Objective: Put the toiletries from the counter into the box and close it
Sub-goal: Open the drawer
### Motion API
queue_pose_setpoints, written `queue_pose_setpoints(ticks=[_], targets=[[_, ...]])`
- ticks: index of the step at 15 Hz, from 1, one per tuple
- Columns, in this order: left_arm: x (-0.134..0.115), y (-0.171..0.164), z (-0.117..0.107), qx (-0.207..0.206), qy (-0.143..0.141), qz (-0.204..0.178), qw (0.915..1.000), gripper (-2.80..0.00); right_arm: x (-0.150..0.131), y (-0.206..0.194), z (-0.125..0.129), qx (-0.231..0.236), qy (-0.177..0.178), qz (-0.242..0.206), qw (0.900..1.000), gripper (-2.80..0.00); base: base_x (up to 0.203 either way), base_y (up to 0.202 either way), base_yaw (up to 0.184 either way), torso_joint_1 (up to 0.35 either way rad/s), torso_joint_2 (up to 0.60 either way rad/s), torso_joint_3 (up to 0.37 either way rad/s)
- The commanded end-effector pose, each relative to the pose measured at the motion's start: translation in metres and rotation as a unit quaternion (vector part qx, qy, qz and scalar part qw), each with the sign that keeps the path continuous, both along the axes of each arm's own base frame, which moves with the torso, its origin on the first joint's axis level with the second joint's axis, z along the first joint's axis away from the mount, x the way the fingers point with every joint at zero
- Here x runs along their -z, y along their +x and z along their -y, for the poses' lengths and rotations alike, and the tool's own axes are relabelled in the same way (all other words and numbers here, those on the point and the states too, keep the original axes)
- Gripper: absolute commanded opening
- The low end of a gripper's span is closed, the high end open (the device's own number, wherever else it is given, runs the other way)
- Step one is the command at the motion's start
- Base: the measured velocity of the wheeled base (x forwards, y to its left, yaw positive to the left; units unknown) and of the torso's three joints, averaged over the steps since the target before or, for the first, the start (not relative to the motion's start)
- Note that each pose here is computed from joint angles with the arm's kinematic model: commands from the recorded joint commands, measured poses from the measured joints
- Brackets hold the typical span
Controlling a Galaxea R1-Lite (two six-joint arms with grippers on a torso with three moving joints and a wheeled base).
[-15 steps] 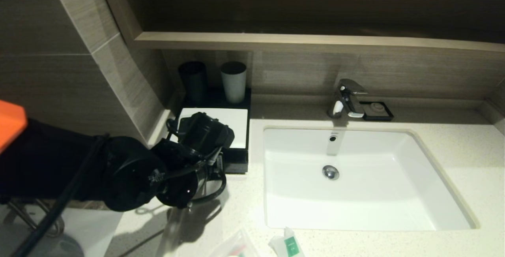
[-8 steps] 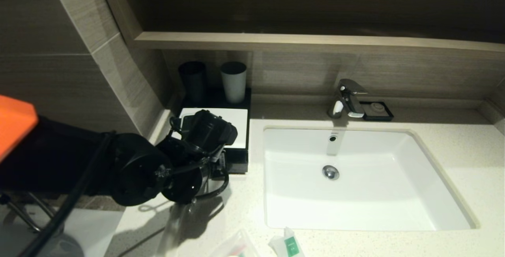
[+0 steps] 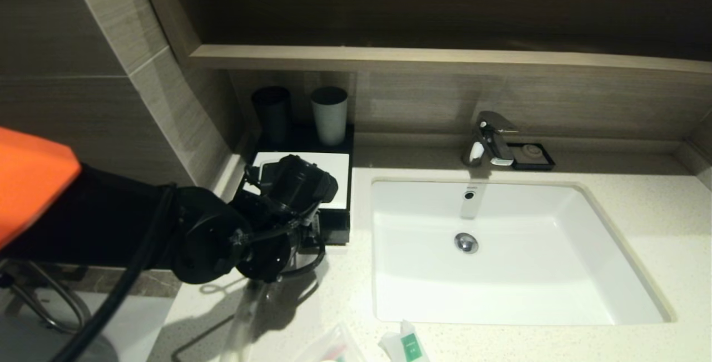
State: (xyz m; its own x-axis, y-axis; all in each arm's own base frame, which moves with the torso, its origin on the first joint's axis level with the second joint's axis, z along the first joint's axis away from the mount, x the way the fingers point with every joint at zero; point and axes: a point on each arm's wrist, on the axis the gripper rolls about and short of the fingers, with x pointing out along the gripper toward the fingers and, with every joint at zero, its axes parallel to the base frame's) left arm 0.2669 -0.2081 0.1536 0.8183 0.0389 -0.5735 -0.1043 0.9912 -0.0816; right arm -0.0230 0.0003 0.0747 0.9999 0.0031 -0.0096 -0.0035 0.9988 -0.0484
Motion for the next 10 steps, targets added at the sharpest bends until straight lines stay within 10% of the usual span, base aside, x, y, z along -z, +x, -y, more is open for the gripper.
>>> queue_pose_setpoints(ticks=[1,10], targets=[[0.0031,0.0014,0.0005,-0.003,0.002,-0.002,1.0,-2.8,0.0001,0.0,0.0,-0.001,0.0,0.0,1.0,-2.8,0.0,0.0,0.0,0.0,0.0,0.0],[0.0102,0.0062,0.0038,-0.004,0.007,-0.009,0.9999,-2.8,0.0,0.0001,0.0,0.0,0.0,-0.001,1.0,-2.8,0.0,0.0,0.0,0.0,0.0,0.0]])
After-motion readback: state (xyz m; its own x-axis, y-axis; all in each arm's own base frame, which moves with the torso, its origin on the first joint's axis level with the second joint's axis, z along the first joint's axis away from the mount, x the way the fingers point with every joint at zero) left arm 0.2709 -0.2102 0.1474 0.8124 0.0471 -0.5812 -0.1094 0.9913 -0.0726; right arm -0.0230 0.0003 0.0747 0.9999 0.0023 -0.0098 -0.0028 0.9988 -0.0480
